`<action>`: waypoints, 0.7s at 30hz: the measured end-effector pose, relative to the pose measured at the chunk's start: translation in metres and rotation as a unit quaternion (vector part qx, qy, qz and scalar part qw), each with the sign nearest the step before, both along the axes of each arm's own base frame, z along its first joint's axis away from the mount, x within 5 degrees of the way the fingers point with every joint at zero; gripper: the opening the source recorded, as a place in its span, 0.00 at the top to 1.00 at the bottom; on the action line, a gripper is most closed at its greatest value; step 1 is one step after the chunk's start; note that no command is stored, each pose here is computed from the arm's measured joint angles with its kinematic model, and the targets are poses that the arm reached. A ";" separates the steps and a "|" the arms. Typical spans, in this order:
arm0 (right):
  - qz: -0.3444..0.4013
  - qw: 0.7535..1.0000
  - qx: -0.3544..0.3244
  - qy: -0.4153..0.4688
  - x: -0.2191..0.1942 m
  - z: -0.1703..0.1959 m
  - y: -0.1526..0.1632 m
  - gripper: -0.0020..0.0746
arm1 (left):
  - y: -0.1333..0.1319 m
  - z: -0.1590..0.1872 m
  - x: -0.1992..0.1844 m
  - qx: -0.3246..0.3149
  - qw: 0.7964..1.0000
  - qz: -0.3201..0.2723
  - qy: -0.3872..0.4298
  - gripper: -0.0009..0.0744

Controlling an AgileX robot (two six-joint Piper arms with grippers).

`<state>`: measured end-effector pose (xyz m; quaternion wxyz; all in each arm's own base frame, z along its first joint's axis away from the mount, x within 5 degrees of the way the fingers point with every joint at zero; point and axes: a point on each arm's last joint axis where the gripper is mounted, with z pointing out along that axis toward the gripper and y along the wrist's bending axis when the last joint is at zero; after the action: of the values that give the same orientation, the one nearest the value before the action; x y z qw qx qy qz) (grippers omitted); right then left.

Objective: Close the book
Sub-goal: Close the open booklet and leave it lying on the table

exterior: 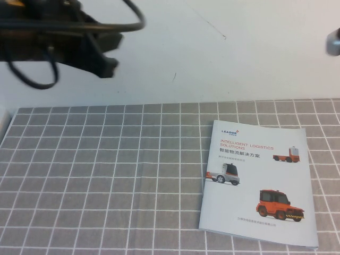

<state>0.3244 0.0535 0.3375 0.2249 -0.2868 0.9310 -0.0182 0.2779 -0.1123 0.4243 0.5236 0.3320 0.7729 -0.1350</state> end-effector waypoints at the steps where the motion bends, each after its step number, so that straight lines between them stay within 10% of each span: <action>1: -0.005 1.000 -0.004 -0.012 -0.007 0.009 -0.002 0.98 | 0.006 0.006 -0.008 0.009 1.000 0.016 -0.008 0.99; 12: -0.031 0.983 0.005 -0.179 -0.124 0.111 -0.026 0.98 | 0.049 -0.020 -0.090 -0.009 0.988 0.125 -0.086 0.99; 21: -0.054 0.979 0.017 -0.194 -0.211 0.069 -0.041 0.98 | 0.067 -0.103 -0.135 -0.021 0.982 0.156 -0.102 0.99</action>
<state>0.1139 0.0125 0.4067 0.4046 -0.2234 0.8840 -0.0696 0.1425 -0.0449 0.3210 0.6211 0.2089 0.7547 -0.0331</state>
